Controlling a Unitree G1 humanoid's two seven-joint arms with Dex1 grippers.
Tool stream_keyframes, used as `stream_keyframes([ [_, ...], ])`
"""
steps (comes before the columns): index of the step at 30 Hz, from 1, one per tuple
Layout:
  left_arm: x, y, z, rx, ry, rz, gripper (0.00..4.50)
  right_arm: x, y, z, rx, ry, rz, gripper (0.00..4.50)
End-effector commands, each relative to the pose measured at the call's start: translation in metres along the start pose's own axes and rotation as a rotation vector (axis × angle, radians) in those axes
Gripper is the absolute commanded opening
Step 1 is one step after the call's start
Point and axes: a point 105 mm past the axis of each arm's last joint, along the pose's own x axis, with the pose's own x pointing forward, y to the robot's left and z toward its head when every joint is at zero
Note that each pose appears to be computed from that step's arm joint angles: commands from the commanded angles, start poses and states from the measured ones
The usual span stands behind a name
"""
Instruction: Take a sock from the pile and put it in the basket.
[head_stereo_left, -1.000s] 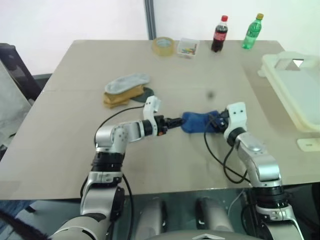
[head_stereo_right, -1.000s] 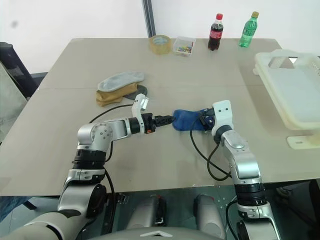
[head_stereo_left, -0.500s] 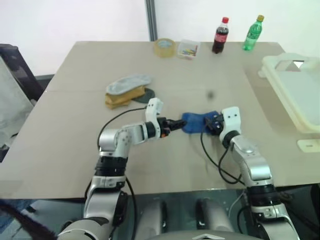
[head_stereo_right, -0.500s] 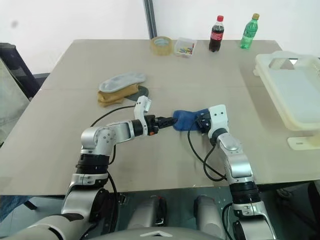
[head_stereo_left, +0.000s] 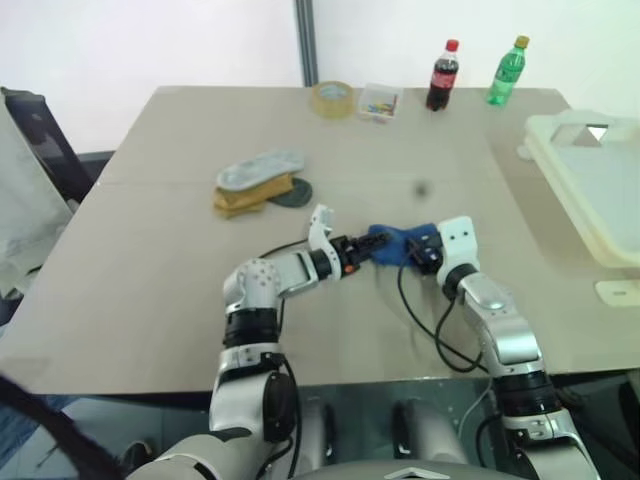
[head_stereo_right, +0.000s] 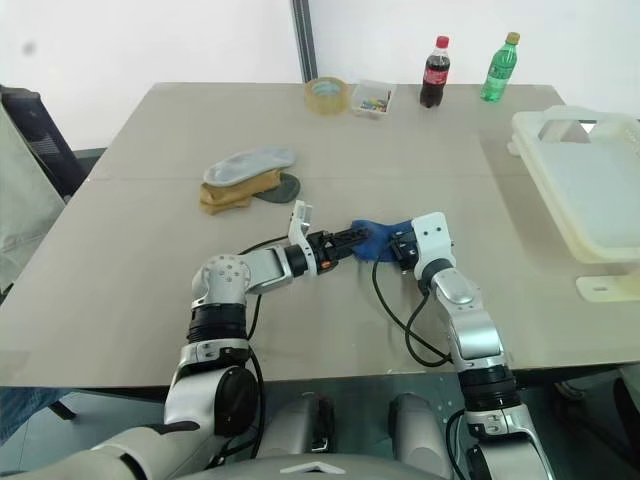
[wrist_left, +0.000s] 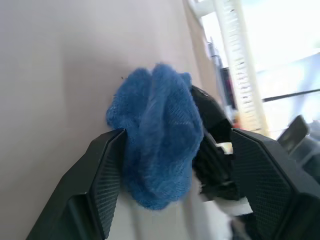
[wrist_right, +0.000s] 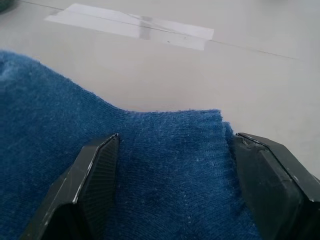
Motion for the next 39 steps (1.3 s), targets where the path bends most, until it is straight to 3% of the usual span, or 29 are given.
stream_keyframes([
  [1,0.002,-0.012,-0.015,-0.036,0.058,-0.064,3.53,-0.001,-0.002,0.006,-0.014,-0.022,-0.003,3.71],
  [12,0.004,-0.032,0.01,-0.024,-0.085,-0.162,3.53,0.001,0.002,0.006,-0.017,-0.021,0.004,3.71],
  [32,0.045,-0.047,0.011,-0.013,-0.071,-0.242,3.53,-0.005,0.004,0.004,-0.023,-0.015,-0.01,3.71],
  [39,0.051,-0.053,0.006,-0.004,-0.055,-0.268,3.53,-0.021,0.005,0.02,-0.09,-0.02,0.038,3.71],
])
